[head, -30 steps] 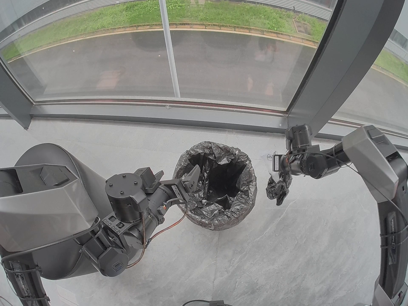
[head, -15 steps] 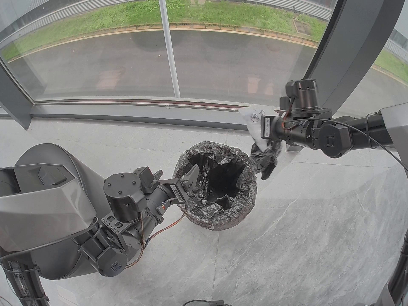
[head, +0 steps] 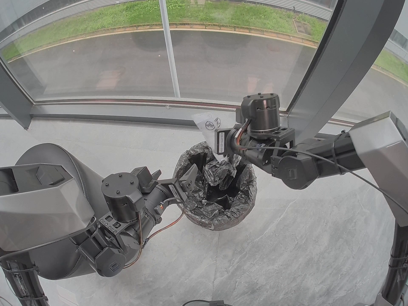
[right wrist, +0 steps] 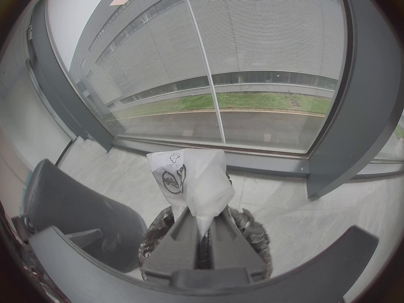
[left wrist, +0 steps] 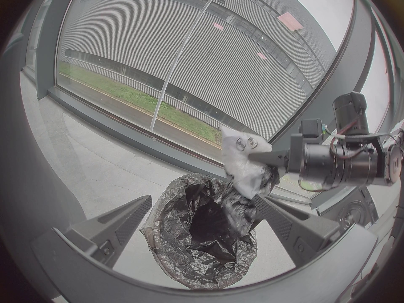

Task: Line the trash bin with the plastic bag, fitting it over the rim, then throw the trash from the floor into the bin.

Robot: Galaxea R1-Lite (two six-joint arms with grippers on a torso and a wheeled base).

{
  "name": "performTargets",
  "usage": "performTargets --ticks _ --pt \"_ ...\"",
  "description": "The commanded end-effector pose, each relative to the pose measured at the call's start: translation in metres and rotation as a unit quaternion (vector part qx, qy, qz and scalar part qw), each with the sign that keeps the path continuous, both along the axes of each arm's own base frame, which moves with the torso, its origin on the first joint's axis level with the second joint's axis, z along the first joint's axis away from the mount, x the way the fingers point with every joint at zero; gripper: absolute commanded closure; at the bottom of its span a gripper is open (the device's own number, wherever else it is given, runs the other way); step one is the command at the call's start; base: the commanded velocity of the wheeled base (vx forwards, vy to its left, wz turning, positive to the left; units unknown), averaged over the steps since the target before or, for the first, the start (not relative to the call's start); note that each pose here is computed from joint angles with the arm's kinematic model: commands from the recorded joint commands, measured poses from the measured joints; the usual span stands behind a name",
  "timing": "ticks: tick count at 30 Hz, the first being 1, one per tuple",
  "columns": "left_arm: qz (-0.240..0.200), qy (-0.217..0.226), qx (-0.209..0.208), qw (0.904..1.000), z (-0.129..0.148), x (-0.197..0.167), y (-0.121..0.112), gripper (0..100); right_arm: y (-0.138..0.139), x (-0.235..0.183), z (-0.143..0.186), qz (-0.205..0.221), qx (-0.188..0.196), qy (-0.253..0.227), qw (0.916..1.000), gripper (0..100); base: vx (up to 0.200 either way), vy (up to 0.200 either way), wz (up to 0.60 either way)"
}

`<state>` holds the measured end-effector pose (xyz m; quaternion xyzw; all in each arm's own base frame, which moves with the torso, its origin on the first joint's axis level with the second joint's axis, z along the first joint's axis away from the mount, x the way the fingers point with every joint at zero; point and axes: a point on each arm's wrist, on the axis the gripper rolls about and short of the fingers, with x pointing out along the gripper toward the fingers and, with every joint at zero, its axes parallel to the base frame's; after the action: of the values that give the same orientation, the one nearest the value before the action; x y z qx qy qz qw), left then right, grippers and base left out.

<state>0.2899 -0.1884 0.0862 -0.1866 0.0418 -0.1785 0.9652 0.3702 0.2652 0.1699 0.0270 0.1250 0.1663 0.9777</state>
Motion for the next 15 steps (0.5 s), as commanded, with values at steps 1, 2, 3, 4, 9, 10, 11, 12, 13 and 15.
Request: performTargets --ticks 1,2,3,4,9,10,11,12,13,15 --pt "0.000 -0.002 -0.001 1.0000 0.002 -0.001 0.001 0 0.020 -0.002 -0.032 0.018 -0.020 0.027 0.9993 100 0.000 0.000 0.00" --pt "0.000 -0.002 -0.001 1.0000 0.002 -0.001 0.001 0 0.021 -0.002 -0.034 0.019 -0.022 0.028 0.9992 100 0.000 0.000 0.00" --pt "0.000 0.000 0.000 1.0000 0.001 -0.001 0.000 0 0.025 -0.002 -0.041 0.022 -0.027 0.034 0.9988 100 0.000 0.000 0.00" --pt "0.000 -0.001 -0.001 1.0000 0.001 -0.001 0.000 0 0.027 -0.003 -0.046 0.024 -0.030 0.038 0.9985 100 0.000 0.000 0.00" --pt "0.000 -0.002 -0.001 1.0000 0.002 -0.001 0.001 0 0.030 -0.001 -0.059 0.024 -0.038 0.048 0.9978 100 0.000 0.000 0.00" --pt "0.000 -0.002 -0.001 1.0000 0.002 -0.001 0.001 0 0.030 0.000 -0.062 0.023 -0.039 0.049 0.9978 100 0.000 0.000 0.00" --pt "-0.001 -0.001 -0.001 1.0000 0.001 -0.001 0.000 0 0.029 0.000 -0.065 0.023 -0.040 0.050 0.9977 100 0.000 0.000 0.00" --pt "-0.001 -0.001 -0.001 1.0000 0.001 -0.001 0.000 0 0.029 -0.001 -0.068 0.023 -0.041 0.053 0.9975 100 0.000 0.000 0.00" --pt "-0.001 -0.001 -0.001 1.0000 0.001 -0.001 0.000 0 0.028 -0.002 -0.071 0.023 -0.045 0.058 0.9970 100 0.000 0.000 0.00" --pt "0.000 0.000 0.000 1.0000 0.001 -0.001 0.000 0 0.026 -0.005 -0.079 0.024 -0.053 0.068 0.9960 100 0.000 0.000 0.00"
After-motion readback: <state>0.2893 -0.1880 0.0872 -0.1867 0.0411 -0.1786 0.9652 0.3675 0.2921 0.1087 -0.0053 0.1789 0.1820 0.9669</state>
